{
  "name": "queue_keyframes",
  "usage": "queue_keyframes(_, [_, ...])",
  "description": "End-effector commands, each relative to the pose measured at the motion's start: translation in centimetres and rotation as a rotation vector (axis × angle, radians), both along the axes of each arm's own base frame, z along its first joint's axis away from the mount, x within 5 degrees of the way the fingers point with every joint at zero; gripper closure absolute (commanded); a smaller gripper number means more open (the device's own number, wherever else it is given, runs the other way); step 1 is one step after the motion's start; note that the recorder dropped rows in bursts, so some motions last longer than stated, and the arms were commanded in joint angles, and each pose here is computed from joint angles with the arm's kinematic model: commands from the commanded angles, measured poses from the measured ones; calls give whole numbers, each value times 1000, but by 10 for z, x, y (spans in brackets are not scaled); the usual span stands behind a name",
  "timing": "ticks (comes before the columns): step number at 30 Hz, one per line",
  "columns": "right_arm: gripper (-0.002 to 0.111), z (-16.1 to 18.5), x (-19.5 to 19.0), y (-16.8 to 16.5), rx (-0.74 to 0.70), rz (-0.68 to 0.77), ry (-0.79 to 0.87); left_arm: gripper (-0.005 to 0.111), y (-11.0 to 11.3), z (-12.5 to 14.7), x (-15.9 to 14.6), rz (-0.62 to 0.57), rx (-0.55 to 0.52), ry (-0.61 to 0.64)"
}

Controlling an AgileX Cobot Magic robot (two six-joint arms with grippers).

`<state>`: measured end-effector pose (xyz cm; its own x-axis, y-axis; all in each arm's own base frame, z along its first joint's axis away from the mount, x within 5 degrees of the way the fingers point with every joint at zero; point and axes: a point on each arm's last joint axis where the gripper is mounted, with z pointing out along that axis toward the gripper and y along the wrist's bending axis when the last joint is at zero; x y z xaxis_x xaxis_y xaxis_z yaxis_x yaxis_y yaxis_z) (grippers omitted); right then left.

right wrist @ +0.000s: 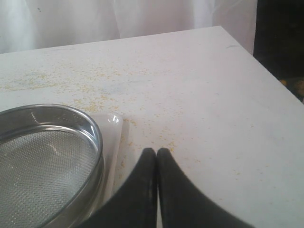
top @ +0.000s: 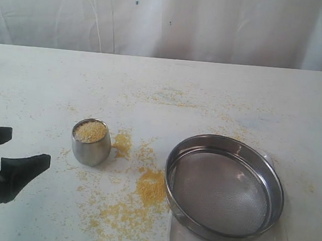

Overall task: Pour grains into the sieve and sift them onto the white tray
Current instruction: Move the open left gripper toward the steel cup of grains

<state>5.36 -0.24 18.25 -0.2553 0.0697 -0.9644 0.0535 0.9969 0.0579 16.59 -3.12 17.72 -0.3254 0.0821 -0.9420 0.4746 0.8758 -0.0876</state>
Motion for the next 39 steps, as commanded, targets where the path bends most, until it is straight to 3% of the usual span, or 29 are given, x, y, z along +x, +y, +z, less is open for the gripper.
queue_keyframes(1, [108,0,0,0,-9,-2,-7,2,-1,3,1,1,-32,-16])
queue_keyframes(5, [108,0,0,0,-9,-2,-7,2,1,6,3,45,-70,-33])
queue_keyframes(8, [108,0,0,0,-9,-2,-7,2,4,8,5,73,-36,-75])
queue_keyframes(15, [108,0,0,0,-9,-2,-7,2,-2,20,4,-54,111,-320])
queue_keyframes(22, [108,0,0,0,-9,-2,-7,2,-1,3,29,-85,101,-230])
queue_keyframes(28, [108,0,0,0,-9,-2,-7,2,-6,-17,57,-250,137,-160])
queue_keyframes(30, [108,0,0,0,-9,-2,-7,2,-4,-24,70,-251,132,-137])
queue_keyframes(35, [108,0,0,0,-9,-2,-7,2,-3,-34,93,-273,134,-123])
queue_keyframes(39, [108,0,0,0,-9,-2,-7,2,-20,-38,110,-371,167,-164])
